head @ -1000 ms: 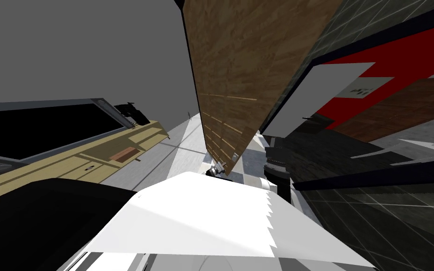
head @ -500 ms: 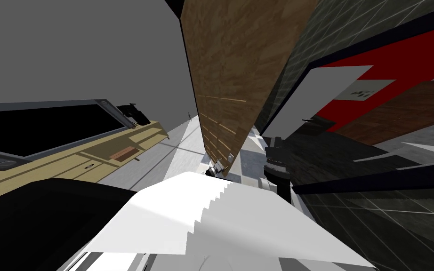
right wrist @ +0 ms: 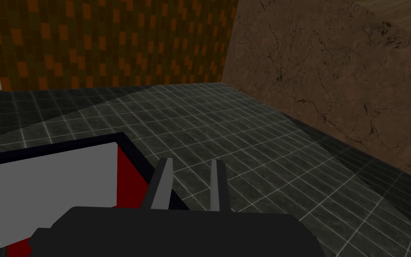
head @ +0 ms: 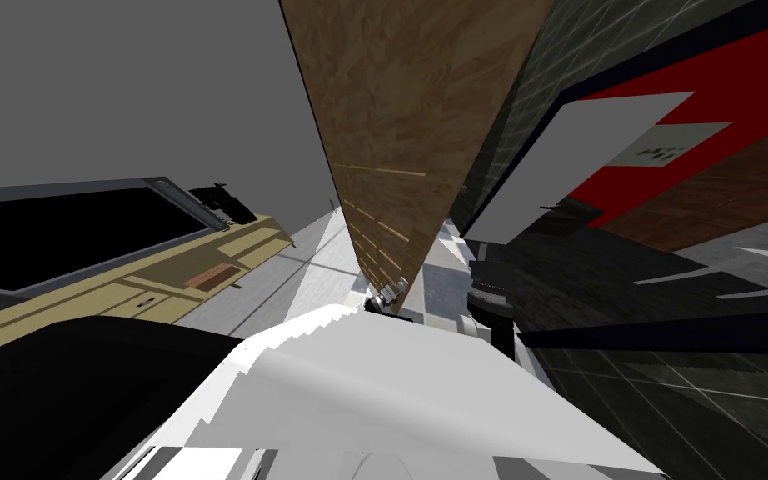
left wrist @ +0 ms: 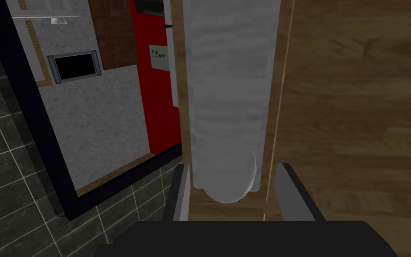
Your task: Push the door open
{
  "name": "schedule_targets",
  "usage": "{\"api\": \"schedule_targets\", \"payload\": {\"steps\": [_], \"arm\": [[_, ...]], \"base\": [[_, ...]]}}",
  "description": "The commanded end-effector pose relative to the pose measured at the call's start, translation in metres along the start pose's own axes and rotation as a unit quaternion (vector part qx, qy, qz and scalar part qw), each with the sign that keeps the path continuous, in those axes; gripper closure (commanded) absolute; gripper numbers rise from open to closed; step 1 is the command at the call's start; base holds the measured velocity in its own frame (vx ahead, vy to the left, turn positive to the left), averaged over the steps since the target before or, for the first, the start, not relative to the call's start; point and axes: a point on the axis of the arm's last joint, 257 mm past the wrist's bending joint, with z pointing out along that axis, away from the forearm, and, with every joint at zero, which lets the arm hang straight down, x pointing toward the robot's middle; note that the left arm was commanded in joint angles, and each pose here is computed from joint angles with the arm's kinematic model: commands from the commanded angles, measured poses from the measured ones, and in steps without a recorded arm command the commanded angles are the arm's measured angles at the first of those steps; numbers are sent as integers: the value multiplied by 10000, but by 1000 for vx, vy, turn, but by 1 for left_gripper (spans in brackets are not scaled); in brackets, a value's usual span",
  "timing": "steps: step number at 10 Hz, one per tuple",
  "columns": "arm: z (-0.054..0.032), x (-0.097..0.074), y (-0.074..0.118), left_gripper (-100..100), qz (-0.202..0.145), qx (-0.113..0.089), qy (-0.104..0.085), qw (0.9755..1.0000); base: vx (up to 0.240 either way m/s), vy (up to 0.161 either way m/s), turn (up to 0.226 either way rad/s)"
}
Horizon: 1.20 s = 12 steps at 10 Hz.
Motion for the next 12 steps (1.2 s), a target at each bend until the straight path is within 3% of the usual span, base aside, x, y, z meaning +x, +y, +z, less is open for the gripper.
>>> {"api": "schedule_targets", "payload": {"steps": [1,5,6,10,12], "arm": [[-4,4,1,100,0,0,4,10000],[-4,4,1,100,0,0,4,10000],[-61,24,78,-100,23,-87,21,10000],[-88,13,134,-100,5,-198,-4,9998],[-101,28,166,-100,38,-220,17,9998]], "base": [[-25,31,-6],[-13,13,-1],[-94,14,119],[-155,31,88],[92,-89,-22]]}}
